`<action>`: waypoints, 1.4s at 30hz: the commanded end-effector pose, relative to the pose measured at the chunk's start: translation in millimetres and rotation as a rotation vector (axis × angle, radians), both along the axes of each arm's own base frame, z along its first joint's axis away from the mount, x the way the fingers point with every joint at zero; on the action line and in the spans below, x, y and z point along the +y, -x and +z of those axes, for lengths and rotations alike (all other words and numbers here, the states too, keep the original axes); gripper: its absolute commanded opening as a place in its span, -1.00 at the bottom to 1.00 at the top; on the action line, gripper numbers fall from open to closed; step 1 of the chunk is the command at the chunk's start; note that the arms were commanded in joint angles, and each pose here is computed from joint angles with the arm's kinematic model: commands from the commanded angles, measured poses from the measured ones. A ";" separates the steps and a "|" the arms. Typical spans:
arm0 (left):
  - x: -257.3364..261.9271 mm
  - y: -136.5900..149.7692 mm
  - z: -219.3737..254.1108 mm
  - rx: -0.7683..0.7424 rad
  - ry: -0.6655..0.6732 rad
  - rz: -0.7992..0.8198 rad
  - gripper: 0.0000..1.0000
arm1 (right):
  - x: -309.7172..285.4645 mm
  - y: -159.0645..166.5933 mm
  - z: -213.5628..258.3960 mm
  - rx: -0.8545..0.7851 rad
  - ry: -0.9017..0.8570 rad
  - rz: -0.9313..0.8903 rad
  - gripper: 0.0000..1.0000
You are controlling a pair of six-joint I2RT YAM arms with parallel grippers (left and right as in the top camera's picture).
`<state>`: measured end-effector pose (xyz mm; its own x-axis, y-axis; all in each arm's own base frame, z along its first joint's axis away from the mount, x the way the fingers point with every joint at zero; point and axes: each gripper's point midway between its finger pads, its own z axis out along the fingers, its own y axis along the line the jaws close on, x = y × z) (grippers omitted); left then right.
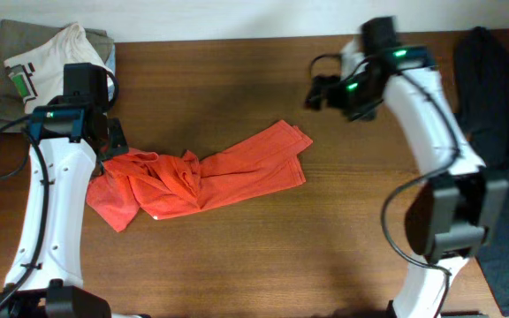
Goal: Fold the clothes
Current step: 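Grasp the shirt's right end with the right gripper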
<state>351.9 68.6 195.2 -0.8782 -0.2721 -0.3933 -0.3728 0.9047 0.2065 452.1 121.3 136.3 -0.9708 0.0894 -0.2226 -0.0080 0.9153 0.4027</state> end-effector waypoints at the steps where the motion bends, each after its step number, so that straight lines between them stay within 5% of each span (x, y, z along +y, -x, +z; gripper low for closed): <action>1: -1.4 2.1 -5.1 0.013 0.019 0.011 -0.98 | 32.8 10.0 -46.6 0.042 0.021 0.076 0.76; 21: -5.7 0.8 -6.2 0.009 0.044 0.002 -0.98 | 54.5 -19.3 -115.0 0.014 0.052 0.051 0.50; 29: -5.7 0.8 -6.2 0.009 0.044 0.002 -0.98 | 51.1 -20.2 -116.1 0.011 0.072 0.043 -0.32; 35: -5.7 0.8 -6.2 0.009 0.044 0.002 -0.98 | 50.5 -17.8 -117.6 0.021 0.075 0.044 -0.21; 39: -5.8 0.8 -6.2 0.009 0.044 0.002 -0.98 | 48.2 -9.6 -126.4 0.048 0.082 0.045 -0.31; 42: -5.7 0.8 -6.2 0.009 0.044 0.002 -0.98 | 48.0 -10.7 -126.2 0.043 0.083 0.043 -0.91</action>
